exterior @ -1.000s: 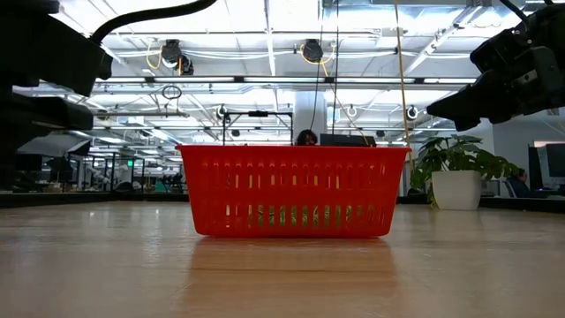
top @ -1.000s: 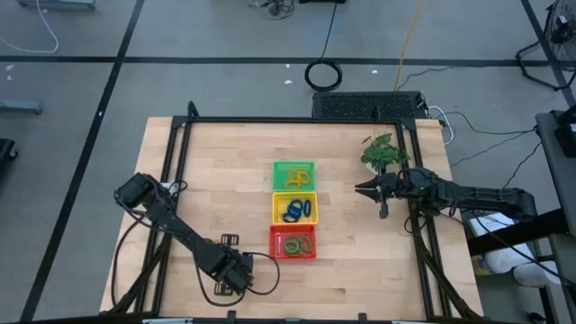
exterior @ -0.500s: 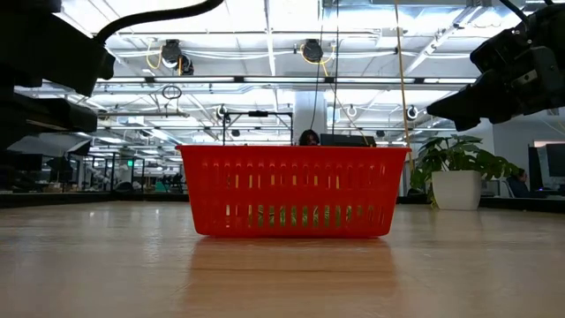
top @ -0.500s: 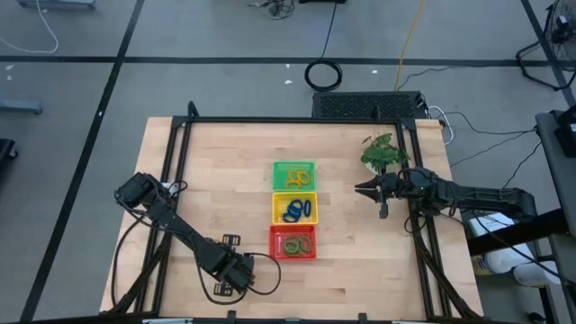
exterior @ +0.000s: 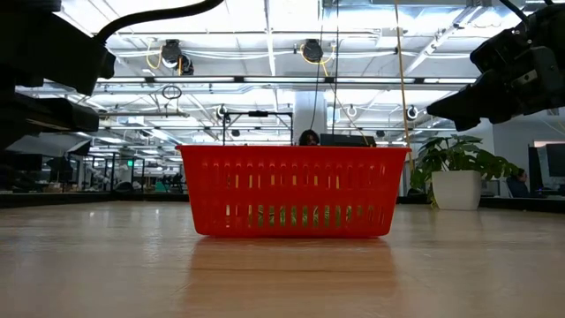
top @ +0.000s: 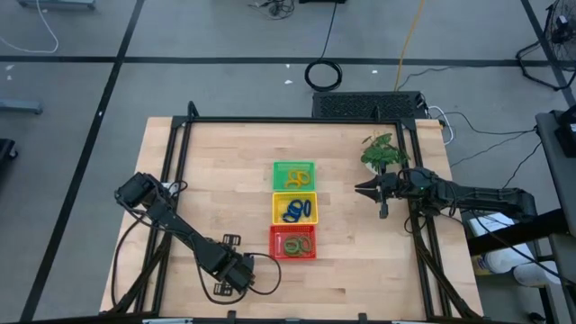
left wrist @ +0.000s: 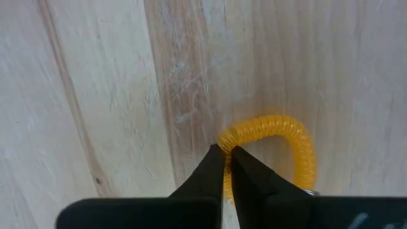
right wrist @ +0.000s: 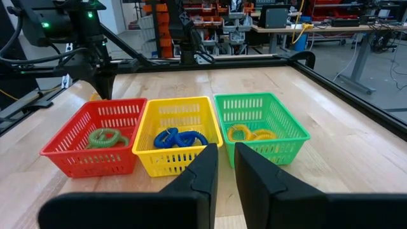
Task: Sort spring keychains into baskets
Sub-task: Put the yellow spring keychain into the green basket
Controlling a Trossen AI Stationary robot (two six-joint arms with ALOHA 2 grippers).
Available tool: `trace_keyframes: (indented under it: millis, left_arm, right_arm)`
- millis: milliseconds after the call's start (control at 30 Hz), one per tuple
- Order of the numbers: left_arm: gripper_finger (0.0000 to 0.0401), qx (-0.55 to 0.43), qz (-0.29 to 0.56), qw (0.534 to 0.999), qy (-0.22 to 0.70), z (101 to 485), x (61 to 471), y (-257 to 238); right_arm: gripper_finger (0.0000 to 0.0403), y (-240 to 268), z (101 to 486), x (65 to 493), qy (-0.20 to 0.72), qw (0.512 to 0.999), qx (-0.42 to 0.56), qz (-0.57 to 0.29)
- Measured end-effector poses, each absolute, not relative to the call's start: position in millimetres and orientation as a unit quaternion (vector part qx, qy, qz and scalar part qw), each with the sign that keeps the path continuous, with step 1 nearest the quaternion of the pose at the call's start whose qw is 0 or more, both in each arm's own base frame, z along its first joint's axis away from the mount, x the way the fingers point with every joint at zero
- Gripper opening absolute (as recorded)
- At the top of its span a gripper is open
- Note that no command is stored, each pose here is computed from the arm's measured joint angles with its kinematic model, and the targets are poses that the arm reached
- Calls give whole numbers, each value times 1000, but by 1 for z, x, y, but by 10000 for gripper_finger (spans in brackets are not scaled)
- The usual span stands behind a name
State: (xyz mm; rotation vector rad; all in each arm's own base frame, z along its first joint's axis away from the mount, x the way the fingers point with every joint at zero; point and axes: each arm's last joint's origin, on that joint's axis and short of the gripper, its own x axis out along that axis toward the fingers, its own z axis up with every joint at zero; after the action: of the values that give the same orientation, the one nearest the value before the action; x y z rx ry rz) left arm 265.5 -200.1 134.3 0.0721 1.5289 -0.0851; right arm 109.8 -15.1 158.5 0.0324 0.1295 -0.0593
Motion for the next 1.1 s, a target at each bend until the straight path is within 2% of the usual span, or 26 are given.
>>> trace_keyframes:
  millis: [233,533,767,1000,1100]
  left_arm:
    - [34,37,-44,721,690,134,266,-200]
    - [14,26,-46,720,692,134,269,-197]
    - [29,27,-67,725,685,142,273,-189]
    - [11,53,-44,769,635,177,278,-165]
    - [16,66,-31,793,605,195,279,-152]
  right_arm:
    - [38,-15,159,110,65,997,16,-30]
    - [38,-15,159,110,65,997,16,-30]
    - [38,-15,159,110,65,997,16,-30]
    - [39,-15,159,110,65,997,16,-30]
    - [39,-15,159,110,65,997,16,-30]
